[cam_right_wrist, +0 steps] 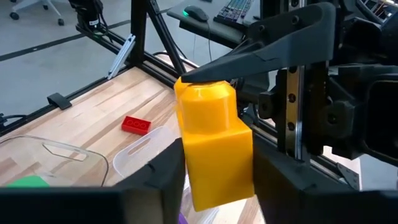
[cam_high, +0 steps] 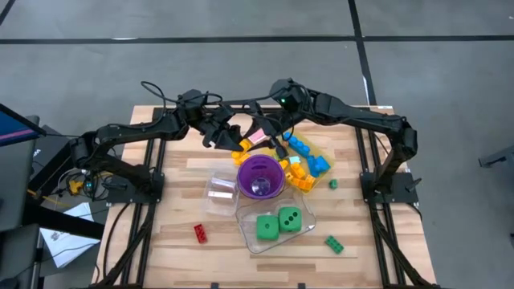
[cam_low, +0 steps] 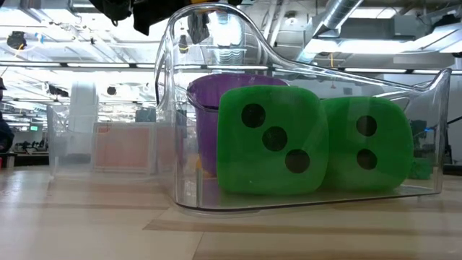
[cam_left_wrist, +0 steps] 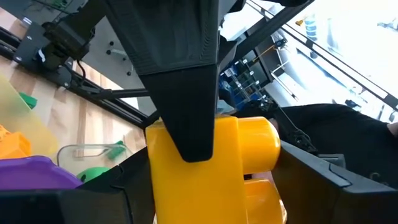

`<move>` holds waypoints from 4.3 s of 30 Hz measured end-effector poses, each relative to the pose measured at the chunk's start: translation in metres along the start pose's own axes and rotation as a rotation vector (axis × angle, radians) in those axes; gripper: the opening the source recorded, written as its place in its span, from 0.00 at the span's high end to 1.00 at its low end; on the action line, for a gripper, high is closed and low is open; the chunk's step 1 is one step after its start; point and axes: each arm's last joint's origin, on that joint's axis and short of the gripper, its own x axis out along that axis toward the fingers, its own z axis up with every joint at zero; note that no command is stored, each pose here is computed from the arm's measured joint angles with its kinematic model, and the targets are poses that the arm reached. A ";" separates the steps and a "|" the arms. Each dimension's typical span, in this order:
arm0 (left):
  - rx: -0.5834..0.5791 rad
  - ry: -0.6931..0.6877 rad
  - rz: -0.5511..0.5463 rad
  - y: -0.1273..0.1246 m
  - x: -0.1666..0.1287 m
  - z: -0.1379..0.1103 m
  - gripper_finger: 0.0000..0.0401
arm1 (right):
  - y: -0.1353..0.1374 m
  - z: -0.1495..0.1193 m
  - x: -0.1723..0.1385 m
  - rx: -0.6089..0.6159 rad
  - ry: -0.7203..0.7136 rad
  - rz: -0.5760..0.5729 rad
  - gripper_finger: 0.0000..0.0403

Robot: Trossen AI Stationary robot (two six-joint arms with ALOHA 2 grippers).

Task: Pick & Place Toys
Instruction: Put the large yellow game piece into the yellow bin

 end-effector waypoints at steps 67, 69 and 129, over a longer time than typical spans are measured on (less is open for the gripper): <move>0.286 -0.582 0.531 0.028 -0.080 0.048 0.26 | 0.115 -0.167 -0.078 1.420 0.450 -0.473 0.68; 0.285 -0.583 0.532 0.028 -0.079 0.047 0.26 | 0.116 -0.176 -0.072 1.450 0.459 -0.479 0.68; 0.269 -0.600 0.537 0.026 -0.068 0.045 0.26 | 0.120 -0.176 -0.029 1.366 0.422 -0.430 0.59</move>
